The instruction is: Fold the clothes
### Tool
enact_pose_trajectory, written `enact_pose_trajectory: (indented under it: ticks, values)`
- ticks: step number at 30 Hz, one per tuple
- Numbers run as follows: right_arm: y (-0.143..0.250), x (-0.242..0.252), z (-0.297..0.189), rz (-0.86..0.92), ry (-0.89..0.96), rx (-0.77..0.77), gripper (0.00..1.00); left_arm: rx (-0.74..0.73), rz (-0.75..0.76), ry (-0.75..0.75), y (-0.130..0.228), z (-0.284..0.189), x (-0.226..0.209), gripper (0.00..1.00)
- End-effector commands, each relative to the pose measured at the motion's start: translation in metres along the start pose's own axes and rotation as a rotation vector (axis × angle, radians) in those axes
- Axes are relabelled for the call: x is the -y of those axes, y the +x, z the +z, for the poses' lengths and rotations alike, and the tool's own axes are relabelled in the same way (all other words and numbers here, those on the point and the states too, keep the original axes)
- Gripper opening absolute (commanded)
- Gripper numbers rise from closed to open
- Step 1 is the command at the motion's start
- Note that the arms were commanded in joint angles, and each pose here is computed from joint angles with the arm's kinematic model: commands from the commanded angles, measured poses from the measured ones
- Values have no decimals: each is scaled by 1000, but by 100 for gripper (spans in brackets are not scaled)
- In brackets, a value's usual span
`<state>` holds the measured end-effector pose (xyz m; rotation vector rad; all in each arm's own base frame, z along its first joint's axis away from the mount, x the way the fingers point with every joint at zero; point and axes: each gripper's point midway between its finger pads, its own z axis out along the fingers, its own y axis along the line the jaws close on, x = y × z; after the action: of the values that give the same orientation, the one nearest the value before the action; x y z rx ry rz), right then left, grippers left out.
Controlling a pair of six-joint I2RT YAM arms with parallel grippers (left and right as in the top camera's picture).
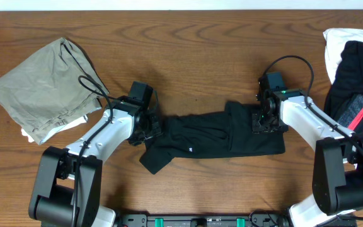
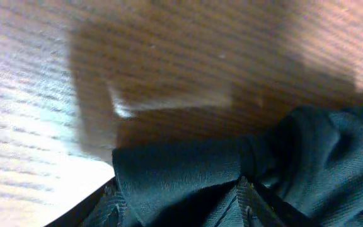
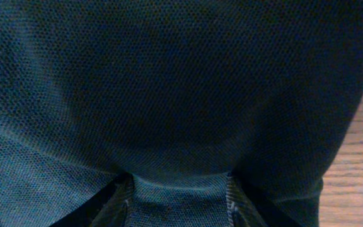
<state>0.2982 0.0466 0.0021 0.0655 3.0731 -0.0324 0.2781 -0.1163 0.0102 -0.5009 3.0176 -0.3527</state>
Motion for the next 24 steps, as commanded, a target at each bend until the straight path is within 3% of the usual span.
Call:
enact_pose_trajectory:
  ticks: [1, 12, 16, 19, 24]
  values:
    - [19, 0, 11, -19, -2, -67, 48, -12, -10, 14, 1, 3, 1, 59]
    - [22, 1, 10, -20, 1, -78, 49, 11, -8, -2, -3, 4, -1, 59]
    - [22, 1, 10, -20, 1, -78, 50, 11, -8, -2, -3, 4, -1, 39]
    - [22, 1, 10, -20, 1, -78, 50, 13, -8, 0, -4, 4, -1, 15]
    - [23, 1, 10, -20, 2, -82, 50, 34, -8, -22, -7, 3, -5, 6]
